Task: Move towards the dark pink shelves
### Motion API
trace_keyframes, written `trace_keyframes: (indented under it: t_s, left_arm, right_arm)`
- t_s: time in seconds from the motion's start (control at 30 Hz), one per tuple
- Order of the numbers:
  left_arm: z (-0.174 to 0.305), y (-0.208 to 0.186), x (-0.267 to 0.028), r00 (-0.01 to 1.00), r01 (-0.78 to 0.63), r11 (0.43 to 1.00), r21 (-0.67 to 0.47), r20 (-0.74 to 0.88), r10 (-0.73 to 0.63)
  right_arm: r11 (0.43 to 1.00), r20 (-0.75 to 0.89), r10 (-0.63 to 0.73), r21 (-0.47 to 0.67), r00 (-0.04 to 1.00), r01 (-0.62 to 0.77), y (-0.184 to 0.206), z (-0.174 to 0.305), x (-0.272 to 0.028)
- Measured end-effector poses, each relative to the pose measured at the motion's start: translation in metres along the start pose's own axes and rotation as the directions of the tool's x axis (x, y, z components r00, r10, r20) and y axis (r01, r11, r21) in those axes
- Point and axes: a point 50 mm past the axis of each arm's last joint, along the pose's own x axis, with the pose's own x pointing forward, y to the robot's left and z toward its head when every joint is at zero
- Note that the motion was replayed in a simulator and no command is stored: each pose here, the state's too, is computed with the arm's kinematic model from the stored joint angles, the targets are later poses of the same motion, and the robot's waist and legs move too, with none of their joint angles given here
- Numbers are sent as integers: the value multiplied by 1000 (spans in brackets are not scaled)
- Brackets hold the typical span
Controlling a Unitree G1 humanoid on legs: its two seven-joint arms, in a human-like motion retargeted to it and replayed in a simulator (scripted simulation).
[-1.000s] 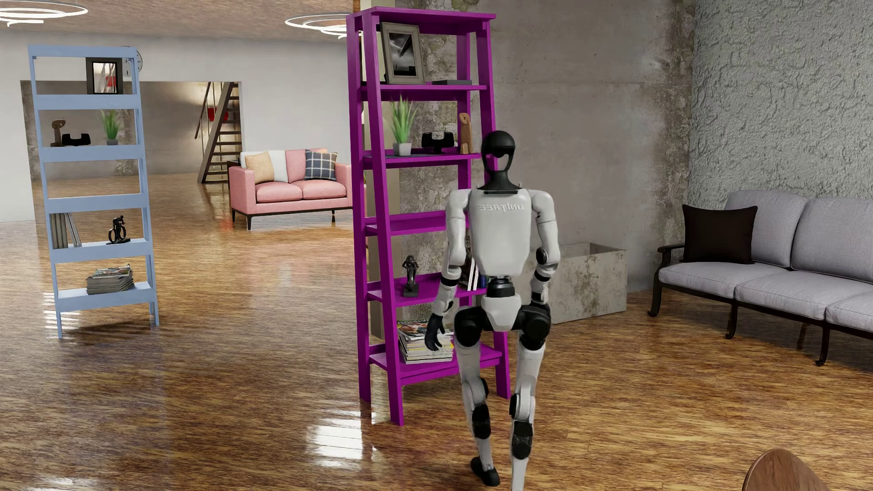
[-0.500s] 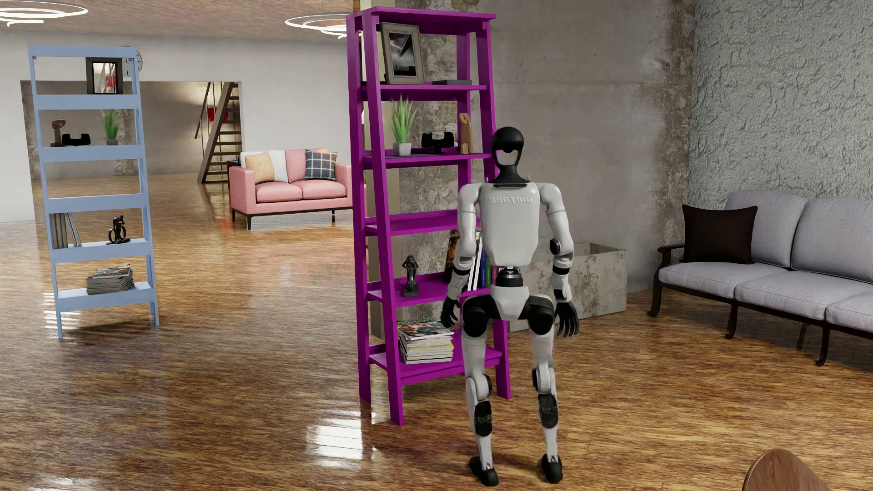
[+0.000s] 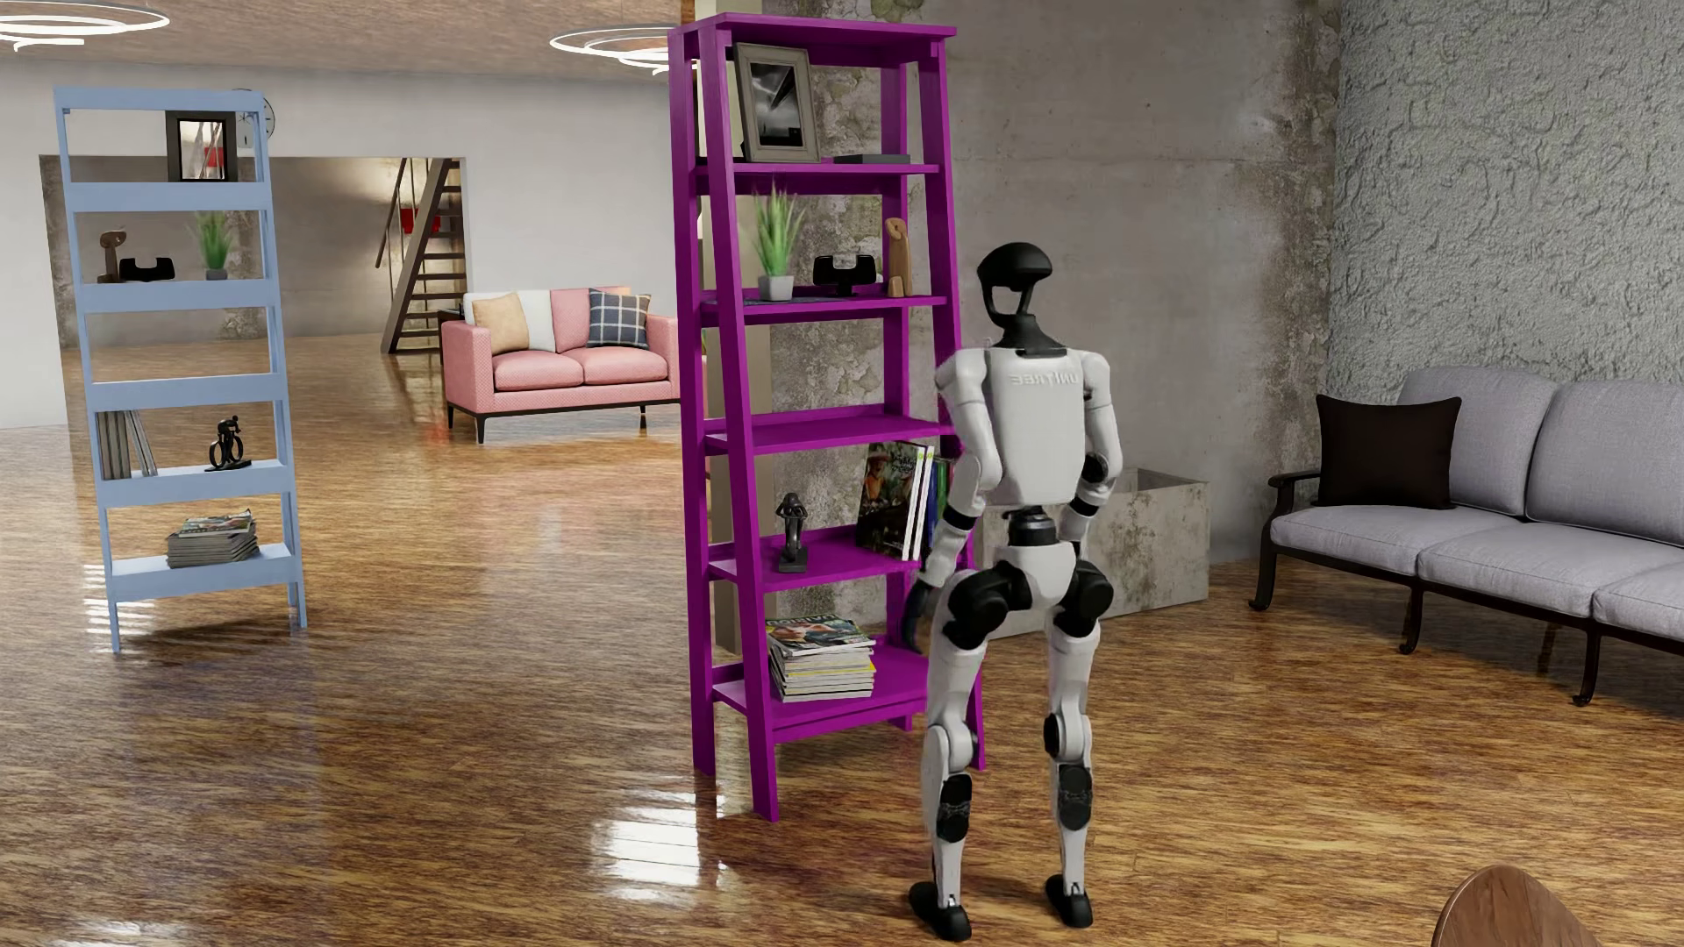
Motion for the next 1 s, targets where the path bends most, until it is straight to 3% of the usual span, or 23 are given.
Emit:
trace_keyframes:
  t_s: [0.17,0.33,0.53,0.7,0.8,0.9,1.0]
  left_arm:
    - [-13,3,0,999,13,999,49,-33,-12]
    - [-28,12,0,996,15,996,88,-85,-7]
    - [-9,10,3,1000,29,989,144,-7,-28]
    - [27,2,3,993,5,993,119,115,-18]
    - [41,-2,1,984,-14,988,151,179,-14]
    - [41,-10,2,987,17,993,113,155,-35]
    - [34,-13,6,990,59,978,200,113,-83]
  right_arm:
    - [987,-14,-39,-159,999,37,-31,-1,9]
    - [987,81,-128,-84,988,135,-44,24,7]
    - [994,161,-96,-34,982,103,-20,34,-1]
    - [996,-54,22,86,998,-18,26,-5,-4]
    - [988,-89,153,-2,984,-154,53,-14,-9]
    - [998,-68,67,9,995,-67,50,-11,-10]
    - [999,-22,24,-43,999,-25,36,2,-9]
